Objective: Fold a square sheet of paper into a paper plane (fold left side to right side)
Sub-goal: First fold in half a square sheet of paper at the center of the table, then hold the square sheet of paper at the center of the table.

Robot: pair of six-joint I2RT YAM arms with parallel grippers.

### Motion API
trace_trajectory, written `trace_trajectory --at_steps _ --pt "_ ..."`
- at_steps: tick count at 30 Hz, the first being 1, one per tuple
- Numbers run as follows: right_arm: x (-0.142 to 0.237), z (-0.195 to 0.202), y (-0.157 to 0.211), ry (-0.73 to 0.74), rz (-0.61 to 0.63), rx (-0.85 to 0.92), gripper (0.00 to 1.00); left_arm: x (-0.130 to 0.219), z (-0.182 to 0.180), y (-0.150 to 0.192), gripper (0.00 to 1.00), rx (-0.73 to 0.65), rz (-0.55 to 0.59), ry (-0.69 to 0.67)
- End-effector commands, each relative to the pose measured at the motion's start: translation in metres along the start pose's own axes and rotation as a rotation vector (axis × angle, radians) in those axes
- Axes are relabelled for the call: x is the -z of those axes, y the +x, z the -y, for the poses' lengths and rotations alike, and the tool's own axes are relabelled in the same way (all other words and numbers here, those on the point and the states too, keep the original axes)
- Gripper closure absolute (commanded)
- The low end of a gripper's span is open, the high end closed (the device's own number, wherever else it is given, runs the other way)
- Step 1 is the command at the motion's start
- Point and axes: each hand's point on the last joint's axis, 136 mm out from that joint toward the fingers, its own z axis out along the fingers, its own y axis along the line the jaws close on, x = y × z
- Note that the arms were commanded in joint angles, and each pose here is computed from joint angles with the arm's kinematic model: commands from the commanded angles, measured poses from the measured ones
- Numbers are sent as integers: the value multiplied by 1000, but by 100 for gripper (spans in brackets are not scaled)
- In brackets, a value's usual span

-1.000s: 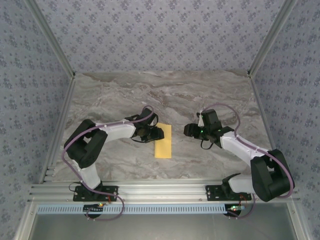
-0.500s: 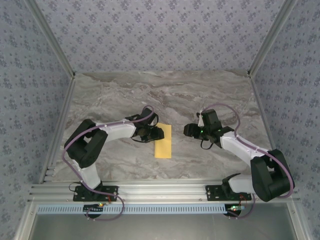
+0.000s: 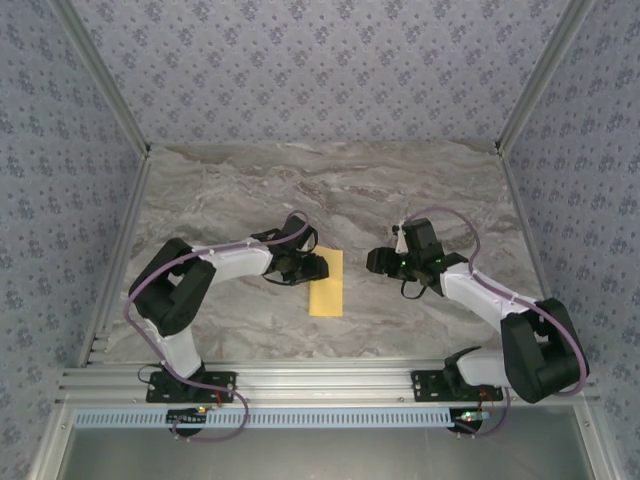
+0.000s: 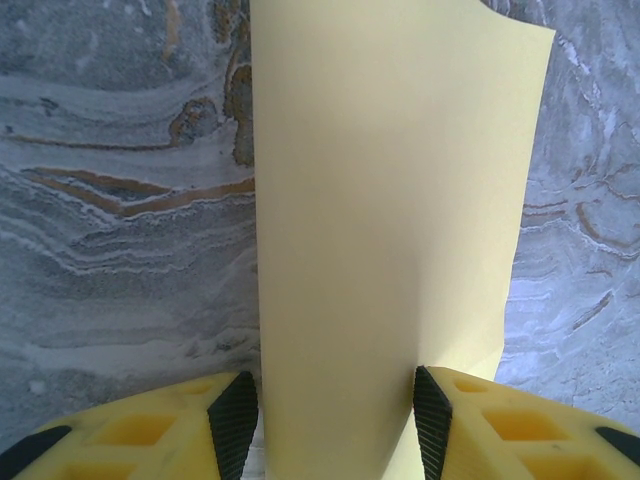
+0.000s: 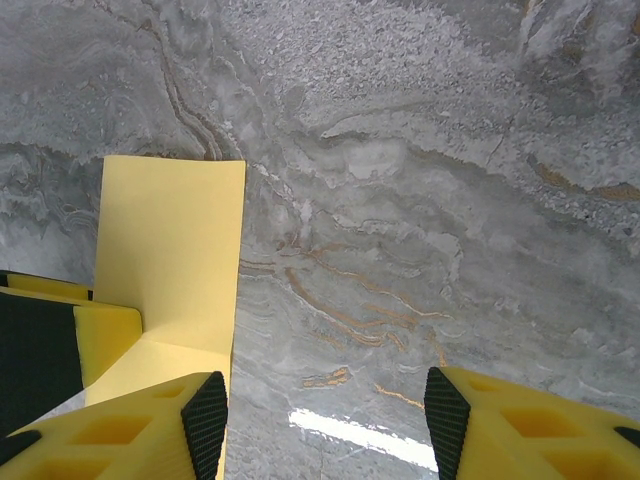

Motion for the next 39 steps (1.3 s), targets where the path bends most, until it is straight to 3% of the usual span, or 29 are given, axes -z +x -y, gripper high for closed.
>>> trace_trajectory --at_steps 1,5,12,20,23,29,39 --pt "-3 -3 3 -11 -14 -2 41 -25 -25 25 50 -8 -85 -88" --pt "-5 -9 4 -39 -17 -3 41 -25 -26 26 50 -7 -85 -91" --pt "-19 -36 13 -146 -64 -9 54 -24 -27 24 50 3 -76 -98" --pt "-29 -44 21 -150 -92 -2 56 -23 -30 24 50 10 -71 -109" --pt "-32 -53 23 -192 -102 -18 60 -24 -30 24 50 13 -73 -109" --pt "-48 -68 25 -261 -127 -55 85 -25 -31 25 50 14 -74 -111" --pt "-75 -77 33 -262 -186 -45 90 -25 -32 26 50 18 -76 -114"
